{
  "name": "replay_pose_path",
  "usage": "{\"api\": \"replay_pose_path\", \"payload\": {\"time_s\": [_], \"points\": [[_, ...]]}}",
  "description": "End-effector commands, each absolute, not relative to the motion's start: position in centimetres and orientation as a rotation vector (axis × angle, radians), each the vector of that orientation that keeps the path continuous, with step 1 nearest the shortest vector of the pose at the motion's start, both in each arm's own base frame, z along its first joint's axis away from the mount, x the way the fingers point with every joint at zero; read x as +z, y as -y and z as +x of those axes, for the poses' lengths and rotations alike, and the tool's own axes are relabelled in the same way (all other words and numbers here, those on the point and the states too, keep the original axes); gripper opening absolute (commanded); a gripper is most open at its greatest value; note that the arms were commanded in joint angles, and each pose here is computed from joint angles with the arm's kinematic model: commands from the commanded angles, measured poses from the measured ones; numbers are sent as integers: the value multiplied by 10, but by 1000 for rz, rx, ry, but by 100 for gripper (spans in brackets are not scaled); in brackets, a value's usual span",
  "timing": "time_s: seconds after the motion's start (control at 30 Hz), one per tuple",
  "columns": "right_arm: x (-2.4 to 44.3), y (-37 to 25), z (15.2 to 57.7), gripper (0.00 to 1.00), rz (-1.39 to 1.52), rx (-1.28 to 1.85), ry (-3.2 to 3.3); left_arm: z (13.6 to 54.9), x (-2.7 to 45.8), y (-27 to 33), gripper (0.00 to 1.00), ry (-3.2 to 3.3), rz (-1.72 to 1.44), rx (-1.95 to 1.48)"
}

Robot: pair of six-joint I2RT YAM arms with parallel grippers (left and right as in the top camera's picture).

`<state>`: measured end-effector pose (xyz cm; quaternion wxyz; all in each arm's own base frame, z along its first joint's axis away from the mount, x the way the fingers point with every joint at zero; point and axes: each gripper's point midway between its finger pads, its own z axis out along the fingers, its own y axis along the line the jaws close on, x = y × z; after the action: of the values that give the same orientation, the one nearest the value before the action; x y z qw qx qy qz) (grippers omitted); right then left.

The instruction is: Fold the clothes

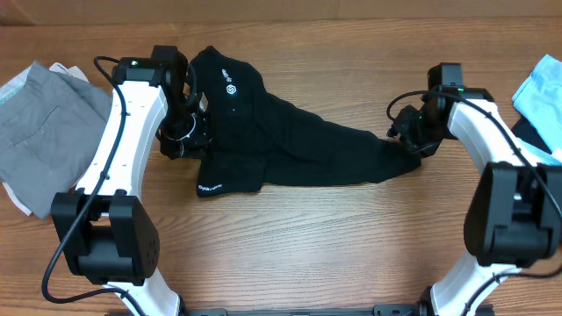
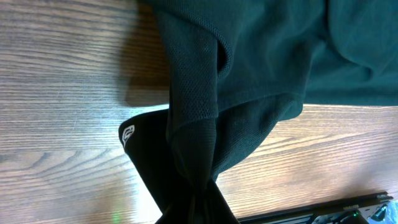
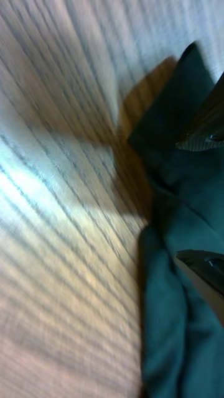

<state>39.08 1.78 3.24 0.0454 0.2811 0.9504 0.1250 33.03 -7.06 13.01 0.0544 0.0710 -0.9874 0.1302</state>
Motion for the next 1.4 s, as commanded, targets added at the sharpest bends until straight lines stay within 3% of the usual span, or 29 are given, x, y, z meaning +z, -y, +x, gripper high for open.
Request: {"api": "replay_pose_path", "payload": {"time_s": [0.0,0.23,0.4,0.6,0.9,1.07,1.37], "points": [[14,-20,387,55,861,356,-2947,334,139,75,4,3029,173,430],[11,-20,388,37,861,356,-2946,334,139,76,4,3032,172,431],[11,-20,388,31,861,355,-2946,335,139,76,4,3035,171,432],[11,-20,388,9,862,356,-2947,335,139,76,4,3035,171,432],[21,-13,381,9,883,292,-2976,336,139,75,4,3038,173,435],[98,14,395,9,851,189,-2878,351,181,81,4,3099,44,618],[262,54,395,9,767,53,-2603,380,293,43,4,3269,220,1015]]}}
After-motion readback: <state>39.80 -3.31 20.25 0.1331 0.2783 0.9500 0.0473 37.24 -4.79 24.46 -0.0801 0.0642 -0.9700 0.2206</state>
